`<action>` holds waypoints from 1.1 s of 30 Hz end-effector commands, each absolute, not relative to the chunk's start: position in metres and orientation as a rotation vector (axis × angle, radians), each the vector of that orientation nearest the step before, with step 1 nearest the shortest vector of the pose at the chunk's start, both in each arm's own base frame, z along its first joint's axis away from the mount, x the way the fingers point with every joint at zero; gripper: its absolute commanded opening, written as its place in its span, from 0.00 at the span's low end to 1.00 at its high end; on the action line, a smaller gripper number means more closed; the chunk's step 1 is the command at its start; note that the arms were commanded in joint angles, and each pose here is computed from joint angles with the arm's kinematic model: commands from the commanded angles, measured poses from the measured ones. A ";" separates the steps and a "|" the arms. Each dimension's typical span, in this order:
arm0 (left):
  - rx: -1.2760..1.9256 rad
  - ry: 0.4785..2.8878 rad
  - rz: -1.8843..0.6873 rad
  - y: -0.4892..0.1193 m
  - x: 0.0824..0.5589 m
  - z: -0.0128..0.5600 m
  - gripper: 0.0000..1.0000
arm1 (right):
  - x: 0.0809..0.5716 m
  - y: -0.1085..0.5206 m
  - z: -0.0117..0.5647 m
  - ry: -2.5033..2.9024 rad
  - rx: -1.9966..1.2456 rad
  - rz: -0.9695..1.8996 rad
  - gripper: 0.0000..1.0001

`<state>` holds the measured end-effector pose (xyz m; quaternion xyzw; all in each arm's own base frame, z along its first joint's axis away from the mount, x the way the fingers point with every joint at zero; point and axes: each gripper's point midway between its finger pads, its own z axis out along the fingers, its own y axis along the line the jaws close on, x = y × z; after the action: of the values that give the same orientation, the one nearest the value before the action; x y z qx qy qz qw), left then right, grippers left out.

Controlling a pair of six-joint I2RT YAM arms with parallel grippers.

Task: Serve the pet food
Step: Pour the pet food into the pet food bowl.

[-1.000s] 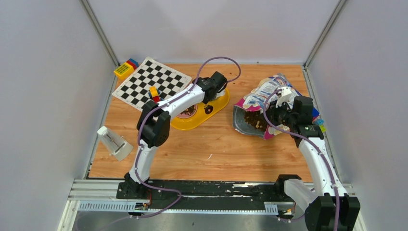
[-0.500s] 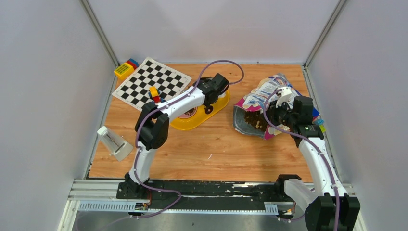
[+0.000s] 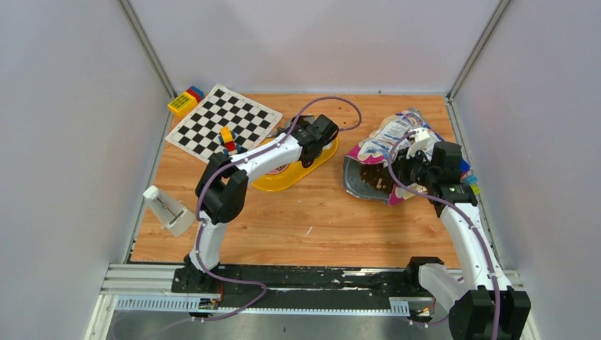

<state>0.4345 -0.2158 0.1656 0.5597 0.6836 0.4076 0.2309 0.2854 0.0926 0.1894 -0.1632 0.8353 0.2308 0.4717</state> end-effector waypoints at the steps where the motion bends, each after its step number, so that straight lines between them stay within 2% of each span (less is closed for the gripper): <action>1: 1.402 1.825 1.139 -0.212 0.436 0.209 0.00 | 0.277 0.113 0.222 1.921 -0.484 0.673 0.00; 33: 1.444 1.648 1.335 -0.207 0.432 0.226 0.00 | 0.276 0.113 0.222 1.921 -0.484 0.675 0.00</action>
<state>0.4333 -0.2026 0.1756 0.5766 0.6265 0.4732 0.2260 0.2843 0.0929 0.1898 -0.1635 0.8352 0.2314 0.4714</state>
